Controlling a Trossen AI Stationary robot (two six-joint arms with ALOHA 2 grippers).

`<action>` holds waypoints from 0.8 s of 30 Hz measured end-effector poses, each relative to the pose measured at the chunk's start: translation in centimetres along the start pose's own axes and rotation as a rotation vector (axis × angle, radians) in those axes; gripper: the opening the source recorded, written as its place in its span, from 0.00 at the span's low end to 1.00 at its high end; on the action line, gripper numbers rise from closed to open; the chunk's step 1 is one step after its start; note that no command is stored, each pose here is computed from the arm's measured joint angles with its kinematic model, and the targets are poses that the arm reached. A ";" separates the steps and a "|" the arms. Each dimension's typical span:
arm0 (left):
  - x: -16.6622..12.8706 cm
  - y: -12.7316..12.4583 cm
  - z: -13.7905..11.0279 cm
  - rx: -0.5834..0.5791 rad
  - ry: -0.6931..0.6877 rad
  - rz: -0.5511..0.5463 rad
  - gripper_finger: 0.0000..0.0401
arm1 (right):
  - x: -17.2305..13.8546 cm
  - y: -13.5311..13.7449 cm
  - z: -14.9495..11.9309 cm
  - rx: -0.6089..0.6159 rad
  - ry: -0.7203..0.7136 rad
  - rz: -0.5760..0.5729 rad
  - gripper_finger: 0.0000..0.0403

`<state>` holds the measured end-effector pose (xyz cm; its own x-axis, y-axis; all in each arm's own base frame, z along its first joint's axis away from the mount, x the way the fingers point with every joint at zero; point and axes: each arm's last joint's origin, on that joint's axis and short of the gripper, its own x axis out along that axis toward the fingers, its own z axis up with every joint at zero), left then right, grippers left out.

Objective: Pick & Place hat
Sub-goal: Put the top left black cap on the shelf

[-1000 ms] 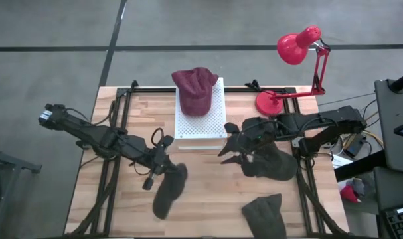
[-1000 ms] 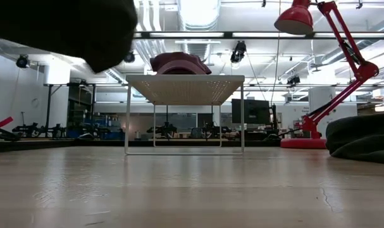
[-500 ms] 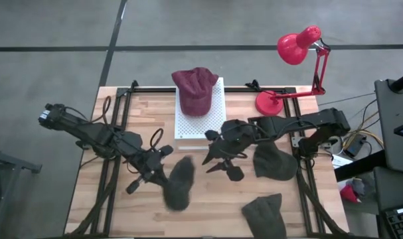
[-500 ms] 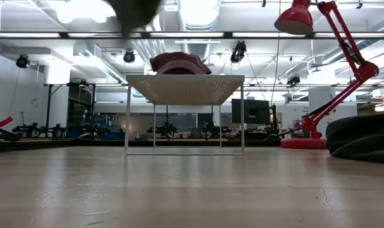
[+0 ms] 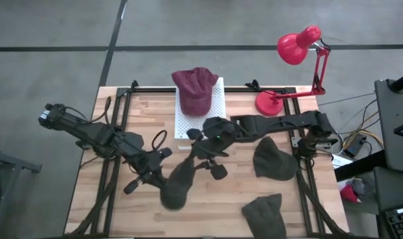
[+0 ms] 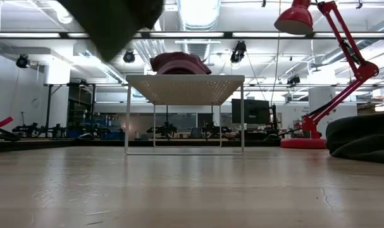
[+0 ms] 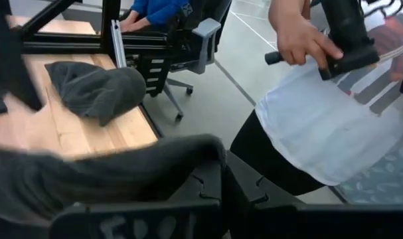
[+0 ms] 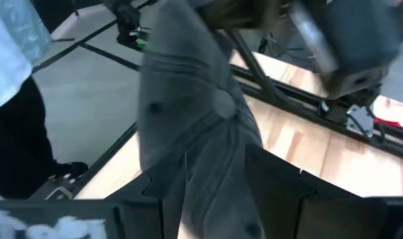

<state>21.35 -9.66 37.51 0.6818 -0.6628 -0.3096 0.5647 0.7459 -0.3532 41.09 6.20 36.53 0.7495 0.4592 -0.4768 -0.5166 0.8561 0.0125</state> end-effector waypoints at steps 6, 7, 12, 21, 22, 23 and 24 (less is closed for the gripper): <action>0.0 -0.1 0.0 -0.019 0.006 -0.023 0.00 | 1.7 -2.9 -0.7 0.023 0.019 -0.018 0.36; 0.0 -0.1 -0.1 -0.026 0.010 -0.031 0.00 | 2.1 -3.3 -0.9 0.022 0.024 0.002 0.36; 0.0 -0.2 -0.1 -0.045 0.023 -0.058 0.00 | 3.6 -4.4 -1.0 0.014 0.004 0.137 0.37; 0.0 -0.2 -0.3 -0.068 0.040 -0.079 0.00 | 5.8 -5.4 -0.5 -0.031 -0.014 0.187 0.33; 0.0 -0.2 -0.3 -0.071 0.047 -0.077 0.00 | 6.0 -5.4 -0.5 -0.026 -0.018 0.228 0.32; 0.0 -0.2 -0.4 -0.074 0.054 -0.075 0.00 | 6.1 -5.3 -0.6 -0.020 -0.023 0.274 0.31; 0.0 -0.2 -0.5 -0.078 0.061 -0.073 0.00 | 6.3 -5.2 -0.7 -0.012 -0.030 0.324 0.30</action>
<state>21.03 -9.82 37.16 0.6096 -0.7195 -0.3326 0.5722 0.6898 -0.4435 48.25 4.45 32.86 0.5567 0.7143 -0.4241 -0.7352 0.6613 0.1487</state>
